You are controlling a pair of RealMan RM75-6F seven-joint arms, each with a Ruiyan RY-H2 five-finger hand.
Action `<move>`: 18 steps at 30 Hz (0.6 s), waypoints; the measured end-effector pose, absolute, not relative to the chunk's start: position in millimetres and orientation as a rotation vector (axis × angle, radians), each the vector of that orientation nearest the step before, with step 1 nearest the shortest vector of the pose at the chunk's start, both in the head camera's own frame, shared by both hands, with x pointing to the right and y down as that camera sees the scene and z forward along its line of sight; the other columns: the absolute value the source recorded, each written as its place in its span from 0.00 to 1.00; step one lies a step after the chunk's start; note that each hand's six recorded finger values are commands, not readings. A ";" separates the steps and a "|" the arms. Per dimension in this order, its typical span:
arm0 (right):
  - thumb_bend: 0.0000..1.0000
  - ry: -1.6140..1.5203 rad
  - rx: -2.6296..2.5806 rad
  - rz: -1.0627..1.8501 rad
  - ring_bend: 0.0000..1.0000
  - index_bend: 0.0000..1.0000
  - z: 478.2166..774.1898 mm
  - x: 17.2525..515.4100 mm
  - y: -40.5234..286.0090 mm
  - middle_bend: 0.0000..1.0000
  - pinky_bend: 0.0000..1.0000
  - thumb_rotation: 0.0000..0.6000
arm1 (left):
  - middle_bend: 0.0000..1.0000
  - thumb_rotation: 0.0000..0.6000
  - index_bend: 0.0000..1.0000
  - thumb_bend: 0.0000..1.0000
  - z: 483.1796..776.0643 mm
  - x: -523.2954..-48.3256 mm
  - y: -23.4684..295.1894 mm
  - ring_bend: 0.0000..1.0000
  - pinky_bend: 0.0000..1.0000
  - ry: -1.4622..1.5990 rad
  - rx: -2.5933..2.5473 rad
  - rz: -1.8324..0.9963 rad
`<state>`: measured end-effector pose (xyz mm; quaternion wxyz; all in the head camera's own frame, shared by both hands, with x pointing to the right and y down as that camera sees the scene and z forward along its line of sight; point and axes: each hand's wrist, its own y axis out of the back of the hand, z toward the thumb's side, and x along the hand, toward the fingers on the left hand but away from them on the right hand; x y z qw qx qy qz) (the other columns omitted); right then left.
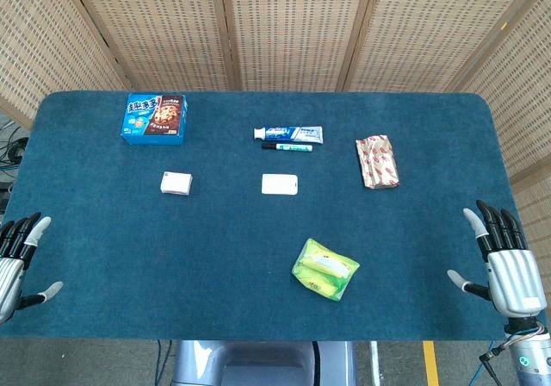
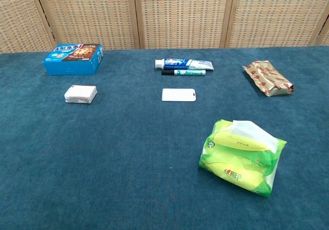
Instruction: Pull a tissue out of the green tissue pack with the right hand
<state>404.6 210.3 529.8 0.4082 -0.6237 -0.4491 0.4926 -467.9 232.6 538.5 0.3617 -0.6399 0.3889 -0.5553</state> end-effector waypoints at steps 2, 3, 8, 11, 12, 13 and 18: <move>0.00 -1.128 -1.572 1.243 0.00 0.02 530.4 404.1 210.3 0.00 0.00 1.00 | 0.00 1.00 0.00 0.02 538.7 -468.0 232.4 0.00 0.00 1.001 -1.647 -1.432; 0.00 -1.126 -1.573 1.244 0.00 0.02 530.7 403.8 210.4 0.00 0.00 1.00 | 0.00 1.00 0.00 0.02 539.0 -468.2 232.5 0.00 0.00 1.001 -1.647 -1.433; 0.00 -1.105 -1.575 1.251 0.00 0.02 534.0 401.2 211.2 0.00 0.00 1.00 | 0.00 1.00 0.00 0.02 539.6 -468.7 232.2 0.00 0.00 1.002 -1.647 -1.437; 0.00 -1.090 -1.583 1.253 0.00 0.02 536.6 397.7 211.7 0.00 0.00 1.00 | 0.00 1.00 0.00 0.02 539.6 -468.7 232.2 0.00 0.00 1.002 -1.649 -1.436; 0.00 -1.085 -1.590 1.253 0.00 0.03 537.6 396.2 211.7 0.00 0.00 1.00 | 0.00 1.00 0.00 0.02 539.6 -468.7 232.1 0.00 0.00 1.002 -1.650 -1.436; 0.00 -1.080 -1.598 1.251 0.00 0.04 538.6 394.4 211.6 0.00 0.00 1.00 | 0.00 1.00 0.00 0.02 539.6 -468.8 231.9 0.00 0.00 1.003 -1.650 -1.436; 0.00 -0.997 -1.676 1.208 0.00 0.13 546.1 372.8 206.6 0.04 0.03 1.00 | 0.00 1.00 0.00 0.02 541.7 -470.4 230.2 0.00 0.00 1.005 -1.646 -1.450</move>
